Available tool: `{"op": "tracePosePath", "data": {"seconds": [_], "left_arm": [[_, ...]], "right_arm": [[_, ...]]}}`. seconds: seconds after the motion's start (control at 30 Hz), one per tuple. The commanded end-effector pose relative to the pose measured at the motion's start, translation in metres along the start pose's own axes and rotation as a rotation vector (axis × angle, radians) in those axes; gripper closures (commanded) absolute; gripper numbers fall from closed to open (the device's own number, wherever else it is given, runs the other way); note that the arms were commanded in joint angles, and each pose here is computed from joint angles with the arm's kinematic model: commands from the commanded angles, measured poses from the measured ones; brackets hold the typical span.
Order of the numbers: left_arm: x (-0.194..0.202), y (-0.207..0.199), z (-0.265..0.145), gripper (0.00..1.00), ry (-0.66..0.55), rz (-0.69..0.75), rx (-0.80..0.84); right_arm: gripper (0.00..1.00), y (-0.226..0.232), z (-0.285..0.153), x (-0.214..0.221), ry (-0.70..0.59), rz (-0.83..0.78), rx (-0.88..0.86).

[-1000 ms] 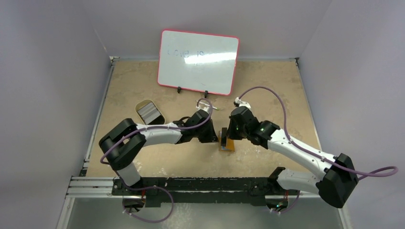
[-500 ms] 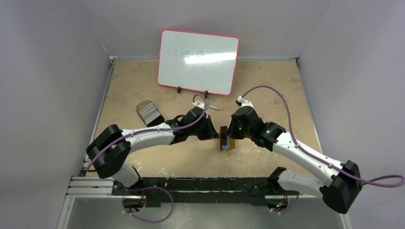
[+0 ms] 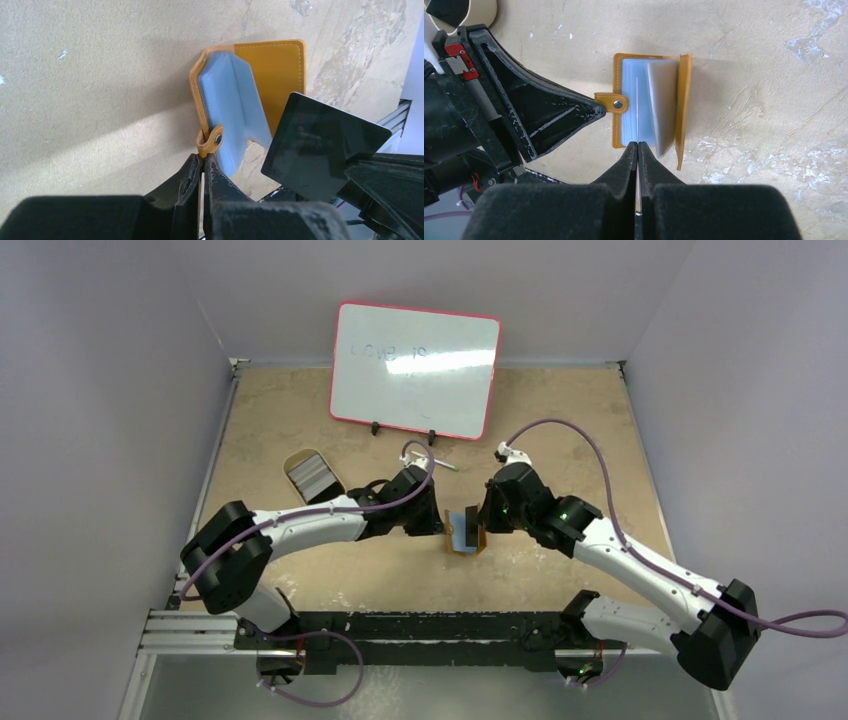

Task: Put the credit cards into the card holder
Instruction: Insert the credit card into the card holder.

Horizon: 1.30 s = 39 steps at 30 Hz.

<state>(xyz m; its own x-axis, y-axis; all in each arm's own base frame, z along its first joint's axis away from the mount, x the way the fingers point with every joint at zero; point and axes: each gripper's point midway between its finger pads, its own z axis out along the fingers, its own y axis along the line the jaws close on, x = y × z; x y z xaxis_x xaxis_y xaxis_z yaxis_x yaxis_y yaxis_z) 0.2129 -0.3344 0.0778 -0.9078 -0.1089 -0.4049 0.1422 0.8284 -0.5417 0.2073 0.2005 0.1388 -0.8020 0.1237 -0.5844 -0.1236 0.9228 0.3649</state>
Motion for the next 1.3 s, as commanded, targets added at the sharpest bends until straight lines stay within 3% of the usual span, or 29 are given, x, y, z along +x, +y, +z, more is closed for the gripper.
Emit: {"op": "tracePosePath", "data": {"seconds": [0.0, 0.37, 0.6, 0.73, 1.27], "left_arm": [[-0.016, -0.013, -0.006, 1.0, -0.053, 0.033, 0.026], [-0.016, -0.016, -0.007, 1.0, -0.045, 0.039, 0.036], [-0.006, 0.023, -0.001, 1.0, -0.017, 0.127, -0.112], [0.001, 0.047, 0.005, 1.0, 0.003, 0.156, -0.205], [0.015, 0.081, 0.014, 1.0, 0.039, 0.194, -0.307]], "right_arm": [[1.0, 0.014, -0.006, -0.016, -0.033, -0.021, -0.043], [1.0, -0.001, 0.025, -0.019, -0.035, -0.064, 0.077], [1.0, -0.031, 0.032, -0.013, -0.01, -0.091, 0.221], [1.0, -0.034, 0.039, -0.011, -0.017, -0.044, 0.156], [1.0, -0.023, 0.07, 0.007, -0.026, 0.097, -0.236]]}}
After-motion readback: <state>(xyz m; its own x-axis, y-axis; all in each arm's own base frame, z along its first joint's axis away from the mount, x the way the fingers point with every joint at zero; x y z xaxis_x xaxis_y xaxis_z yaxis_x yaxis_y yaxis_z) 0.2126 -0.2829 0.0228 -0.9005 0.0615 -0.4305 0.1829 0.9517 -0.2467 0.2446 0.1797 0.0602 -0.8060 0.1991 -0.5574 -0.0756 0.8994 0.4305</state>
